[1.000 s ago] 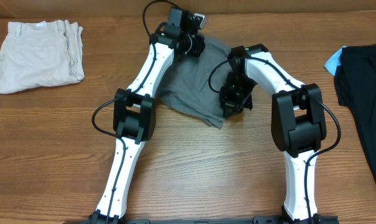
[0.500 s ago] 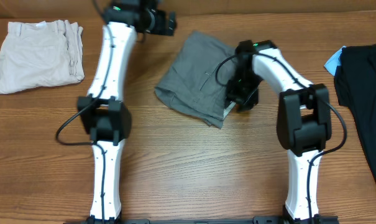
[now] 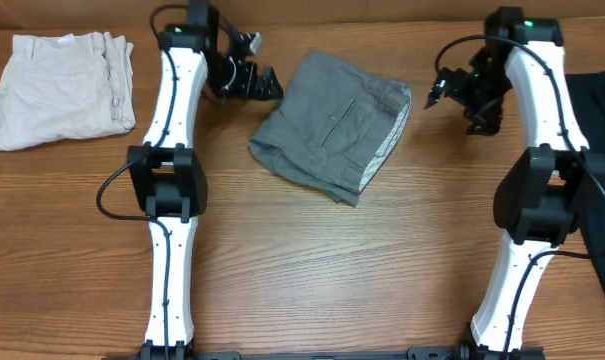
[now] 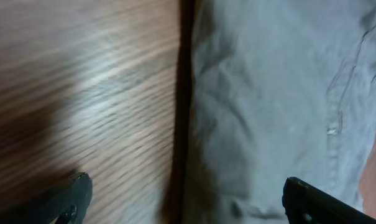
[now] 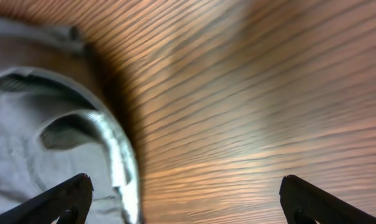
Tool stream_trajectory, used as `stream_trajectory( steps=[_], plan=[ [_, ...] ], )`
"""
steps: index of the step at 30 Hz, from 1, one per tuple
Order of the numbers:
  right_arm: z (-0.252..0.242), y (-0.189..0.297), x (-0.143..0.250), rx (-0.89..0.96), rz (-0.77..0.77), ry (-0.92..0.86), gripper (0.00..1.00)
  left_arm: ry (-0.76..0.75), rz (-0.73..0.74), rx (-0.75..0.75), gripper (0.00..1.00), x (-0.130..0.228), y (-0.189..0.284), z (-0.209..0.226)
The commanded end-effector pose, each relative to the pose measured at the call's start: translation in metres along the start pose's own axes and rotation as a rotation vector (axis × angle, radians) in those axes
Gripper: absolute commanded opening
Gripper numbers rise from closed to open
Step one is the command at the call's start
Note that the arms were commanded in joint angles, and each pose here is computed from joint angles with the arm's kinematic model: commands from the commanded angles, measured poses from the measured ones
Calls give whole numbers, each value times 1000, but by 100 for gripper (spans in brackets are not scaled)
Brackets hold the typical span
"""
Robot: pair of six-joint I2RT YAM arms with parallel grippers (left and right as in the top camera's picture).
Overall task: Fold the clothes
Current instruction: 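Grasp the folded grey shorts with the left gripper, then carry the folded shorts left and place them on the white pants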
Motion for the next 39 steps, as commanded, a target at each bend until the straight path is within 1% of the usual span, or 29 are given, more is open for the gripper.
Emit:
stream_trajectory(
  steps=[1,5,9,13,14,15,16,18,21,22,25,28,34,36,39],
  plan=[
    [-26,16,-10,66,-57,-31,100,-97,37,101,100,9,-23,-14],
    [-37,19,-12,66,-62,-56,100,-103,55,122,100,13,-38,-17],
    [-41,20,-13,65,-63,-63,100,-112,78,172,100,19,-48,-31],
    [-40,20,-13,65,-63,-62,100,-134,93,187,100,23,-57,-46],
    [-40,20,-13,65,-64,-62,100,-143,95,180,87,23,-59,-48],
    [-40,20,-13,65,-63,-62,100,-150,95,156,66,23,-62,-48],
    [-40,20,-13,65,-63,-62,100,-144,91,141,53,22,-64,-47],
    [-40,20,-13,65,-63,-62,100,-131,82,126,42,19,-65,-46],
    [-40,20,-13,65,-64,-62,100,-131,70,124,11,16,-64,-45],
    [-40,20,-13,65,-64,-62,100,-123,66,117,4,14,-63,-43],
    [-40,20,-13,65,-63,-62,100,-39,41,31,4,7,-52,-25],
    [-40,20,-13,65,-64,-62,100,19,5,-70,4,-2,-27,-5],
    [-40,20,-13,65,-63,-62,100,124,-114,-314,4,-16,66,43],
    [-40,20,-13,65,-64,-62,100,148,-171,-357,4,-20,102,55],
    [-40,20,-13,65,-64,-62,100,178,-238,-378,4,-23,140,70]
  ],
)
Point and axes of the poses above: each gripper's point midway between its finger pads, its own y axis back along the fingers, its own z axis along the line the jaws close on, x = y × z, the point moved 1 cm from there along y, back along the fingers, and after that the axes turned 11 degrees about y, right-handed, at the moved point
